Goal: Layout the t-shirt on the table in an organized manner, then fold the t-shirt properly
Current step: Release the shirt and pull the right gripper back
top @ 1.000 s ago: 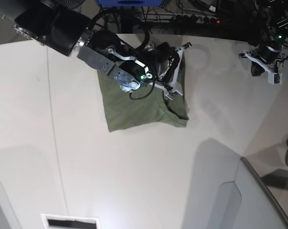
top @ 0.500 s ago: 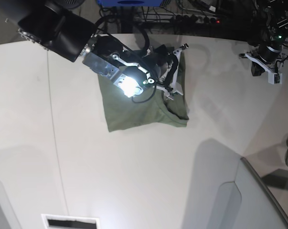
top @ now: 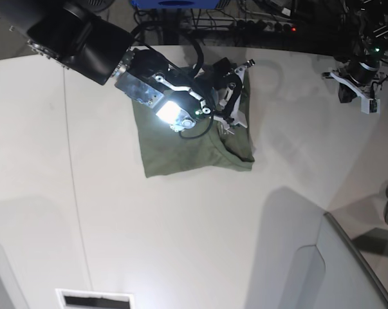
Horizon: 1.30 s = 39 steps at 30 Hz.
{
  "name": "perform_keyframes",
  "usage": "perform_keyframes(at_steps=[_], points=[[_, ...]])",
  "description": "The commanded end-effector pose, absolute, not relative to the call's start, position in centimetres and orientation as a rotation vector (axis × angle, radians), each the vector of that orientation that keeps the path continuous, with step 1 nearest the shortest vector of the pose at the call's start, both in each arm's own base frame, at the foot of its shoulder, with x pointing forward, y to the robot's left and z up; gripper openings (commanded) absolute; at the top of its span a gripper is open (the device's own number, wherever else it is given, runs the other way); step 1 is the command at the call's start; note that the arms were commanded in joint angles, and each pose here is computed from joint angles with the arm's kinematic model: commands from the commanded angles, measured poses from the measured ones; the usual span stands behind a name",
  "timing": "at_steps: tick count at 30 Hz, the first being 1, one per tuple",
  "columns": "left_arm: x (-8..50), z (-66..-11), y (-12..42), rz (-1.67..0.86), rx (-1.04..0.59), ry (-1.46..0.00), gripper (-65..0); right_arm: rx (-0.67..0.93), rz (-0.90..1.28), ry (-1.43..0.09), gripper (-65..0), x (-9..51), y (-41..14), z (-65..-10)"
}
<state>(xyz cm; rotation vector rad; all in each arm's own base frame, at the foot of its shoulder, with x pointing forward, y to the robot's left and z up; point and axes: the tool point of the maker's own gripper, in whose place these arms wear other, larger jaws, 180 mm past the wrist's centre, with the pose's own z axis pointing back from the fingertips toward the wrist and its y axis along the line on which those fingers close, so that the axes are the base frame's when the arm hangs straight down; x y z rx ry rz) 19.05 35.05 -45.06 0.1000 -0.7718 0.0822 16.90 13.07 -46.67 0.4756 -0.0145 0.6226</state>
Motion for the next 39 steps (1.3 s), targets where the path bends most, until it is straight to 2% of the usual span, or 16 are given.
perform_keyframes(at_steps=[1, 6, 9, 11, 12, 14, 16, 20, 27, 39], points=[[20.3, -43.7, 35.8, 0.070, 0.118, -0.819, -65.0, 0.507, 0.639, -0.040, -48.2, 17.6, 14.2, -45.4], [20.5, -43.7, 35.8, 0.071, 0.119, -0.821, -65.0, 0.559, 0.707, -0.070, -48.3, 17.2, 15.0, -41.8], [20.5, -43.7, 35.7, 0.075, 0.115, -0.825, -65.0, 0.595, 0.635, -0.140, -49.7, 19.4, 12.8, -39.4], [20.3, -43.8, 35.7, 0.075, 0.114, -0.820, -65.0, 0.616, 0.488, -0.174, -58.5, 21.0, 10.6, -38.8], [20.2, -43.8, 35.7, 0.074, 0.113, -0.818, -65.0, 0.613, 0.391, -0.178, -65.0, 21.8, 9.2, -39.0], [20.1, -44.0, 35.7, 0.077, 0.112, -0.815, -65.0, 0.598, 0.235, -0.167, -63.8, 22.4, 6.8, -39.8], [20.2, -44.0, 35.6, 0.077, 0.110, -0.816, -65.0, 0.573, 0.168, -0.169, -65.0, 22.6, 4.8, -40.7], [20.7, -44.2, 34.7, 0.049, 0.091, -0.811, -65.0, 0.531, 0.134, -0.206, -65.0, 22.7, 2.8, -42.2], [21.0, -44.8, 33.2, 0.021, 0.063, -0.802, -65.0, 0.475, 0.073, -0.140, -65.0, 20.9, 0.8, -45.5], [21.3, -44.5, 33.7, 0.019, 0.076, -0.807, -65.0, 0.439, 0.050, -0.079, -65.0, 18.1, -0.7, -47.3]])
